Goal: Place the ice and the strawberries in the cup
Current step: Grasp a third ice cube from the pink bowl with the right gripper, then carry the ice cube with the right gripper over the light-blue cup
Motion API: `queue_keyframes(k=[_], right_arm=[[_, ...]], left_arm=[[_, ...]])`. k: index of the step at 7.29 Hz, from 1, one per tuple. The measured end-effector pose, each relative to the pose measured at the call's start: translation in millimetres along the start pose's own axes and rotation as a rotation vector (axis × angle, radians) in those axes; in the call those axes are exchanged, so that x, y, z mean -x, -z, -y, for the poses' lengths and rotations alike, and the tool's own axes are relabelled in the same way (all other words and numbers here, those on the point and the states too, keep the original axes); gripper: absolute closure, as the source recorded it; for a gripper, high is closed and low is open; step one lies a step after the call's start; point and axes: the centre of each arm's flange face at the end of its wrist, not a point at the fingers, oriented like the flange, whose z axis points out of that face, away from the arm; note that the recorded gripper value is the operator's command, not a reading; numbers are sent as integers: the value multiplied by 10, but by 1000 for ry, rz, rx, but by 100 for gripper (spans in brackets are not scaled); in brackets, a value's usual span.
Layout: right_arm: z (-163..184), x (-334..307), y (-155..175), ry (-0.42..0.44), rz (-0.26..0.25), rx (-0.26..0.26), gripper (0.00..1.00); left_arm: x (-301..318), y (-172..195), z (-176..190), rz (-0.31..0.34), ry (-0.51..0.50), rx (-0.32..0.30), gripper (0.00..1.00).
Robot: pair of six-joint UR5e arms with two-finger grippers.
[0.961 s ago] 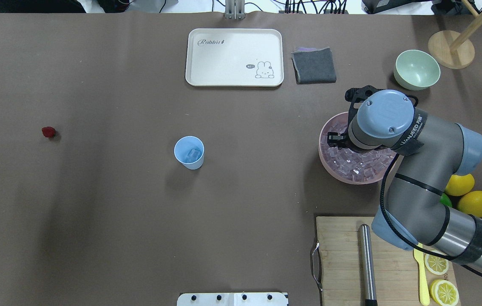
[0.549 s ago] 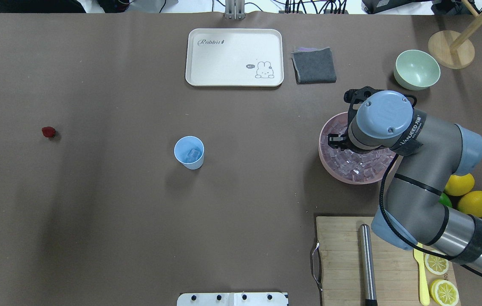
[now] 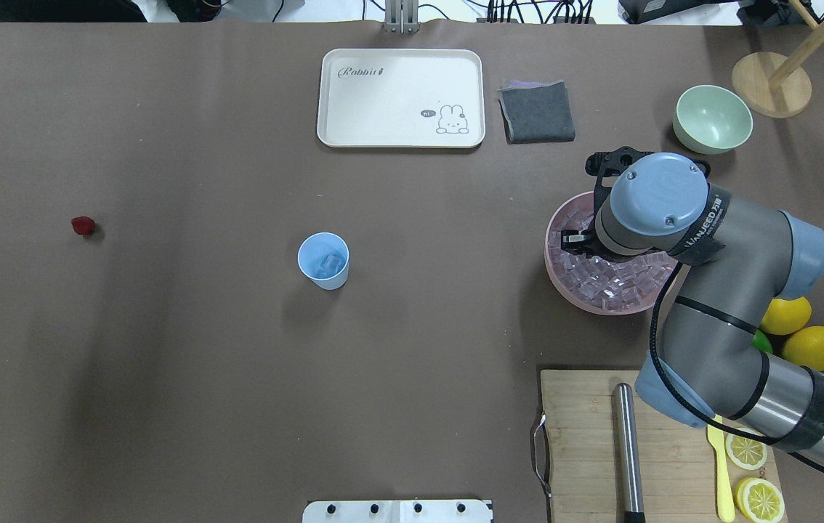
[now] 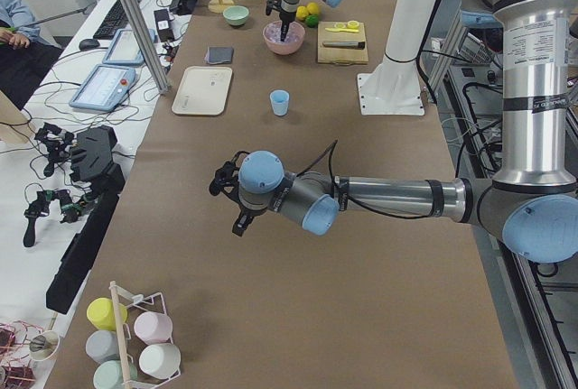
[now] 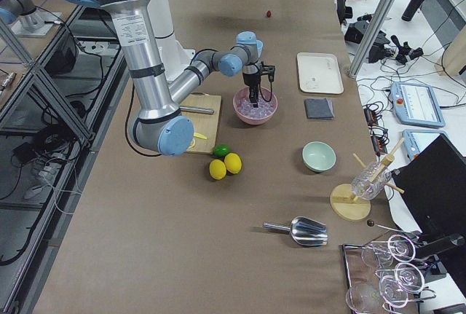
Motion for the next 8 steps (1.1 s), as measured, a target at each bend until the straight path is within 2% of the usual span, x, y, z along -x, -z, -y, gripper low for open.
queue_keyframes(k=[4, 6, 8], right_arm=[[89, 109, 392, -32, 66, -39, 100], [118, 513, 742, -136, 145, -53, 100], [59, 1259, 1140, -241, 211, -33, 100]], left_arm=[[3, 1, -4, 0, 1, 0, 1], [-1, -2, 0, 0, 1, 0, 1], [-9, -17, 1, -2, 0, 3, 1]])
